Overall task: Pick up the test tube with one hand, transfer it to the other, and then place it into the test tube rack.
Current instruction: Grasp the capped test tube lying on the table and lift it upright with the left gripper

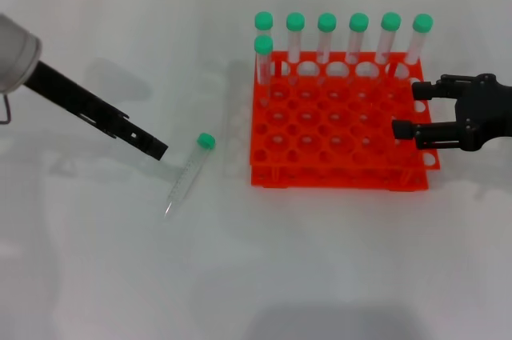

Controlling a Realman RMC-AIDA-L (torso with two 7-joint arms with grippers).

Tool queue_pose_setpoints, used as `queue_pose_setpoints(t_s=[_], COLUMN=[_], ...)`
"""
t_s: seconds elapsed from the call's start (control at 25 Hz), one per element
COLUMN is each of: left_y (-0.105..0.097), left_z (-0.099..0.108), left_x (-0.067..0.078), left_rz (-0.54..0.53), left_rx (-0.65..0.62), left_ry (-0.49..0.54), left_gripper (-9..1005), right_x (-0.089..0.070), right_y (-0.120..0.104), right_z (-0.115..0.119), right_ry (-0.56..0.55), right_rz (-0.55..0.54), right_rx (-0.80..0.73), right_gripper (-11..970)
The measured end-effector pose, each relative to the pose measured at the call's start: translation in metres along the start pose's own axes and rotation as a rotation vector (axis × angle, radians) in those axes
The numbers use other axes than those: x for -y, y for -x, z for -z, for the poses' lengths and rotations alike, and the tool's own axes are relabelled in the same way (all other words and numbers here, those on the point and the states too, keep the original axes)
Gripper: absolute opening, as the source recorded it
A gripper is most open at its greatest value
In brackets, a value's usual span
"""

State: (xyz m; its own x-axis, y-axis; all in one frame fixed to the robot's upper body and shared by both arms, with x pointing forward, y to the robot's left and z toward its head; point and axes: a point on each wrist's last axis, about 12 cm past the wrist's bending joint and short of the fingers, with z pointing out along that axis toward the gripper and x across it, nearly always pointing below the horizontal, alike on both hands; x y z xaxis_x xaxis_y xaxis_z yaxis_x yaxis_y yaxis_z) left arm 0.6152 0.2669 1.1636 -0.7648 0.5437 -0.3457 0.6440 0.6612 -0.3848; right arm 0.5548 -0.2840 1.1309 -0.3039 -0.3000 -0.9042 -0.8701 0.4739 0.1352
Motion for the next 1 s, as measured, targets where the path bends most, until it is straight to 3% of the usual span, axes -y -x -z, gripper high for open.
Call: queue_pose_setpoints(t_s=[0.44, 0.72, 1.0], left_y=[0.03, 0.034, 0.025], left_z=[-0.016, -0.037, -0.046], left_x=[0.021, 0.03, 0.025], left_rz=[-0.047, -0.063, -0.034], left_rx=[-0.135, -0.171, -0.206], left_ry=[0.06, 0.048, 0.066], left_gripper=[881, 881, 881], right_x=[-0.001, -0.002, -0.002], right_y=[0.001, 0.0, 0.0], right_z=[-0.002, -0.002, -0.001], right_ry=[0.012, 0.015, 0.015], right_rz=[0.004, 0.003, 0.002], right_rx=[-0.003, -0.005, -0.005], right_gripper=[802, 801, 801])
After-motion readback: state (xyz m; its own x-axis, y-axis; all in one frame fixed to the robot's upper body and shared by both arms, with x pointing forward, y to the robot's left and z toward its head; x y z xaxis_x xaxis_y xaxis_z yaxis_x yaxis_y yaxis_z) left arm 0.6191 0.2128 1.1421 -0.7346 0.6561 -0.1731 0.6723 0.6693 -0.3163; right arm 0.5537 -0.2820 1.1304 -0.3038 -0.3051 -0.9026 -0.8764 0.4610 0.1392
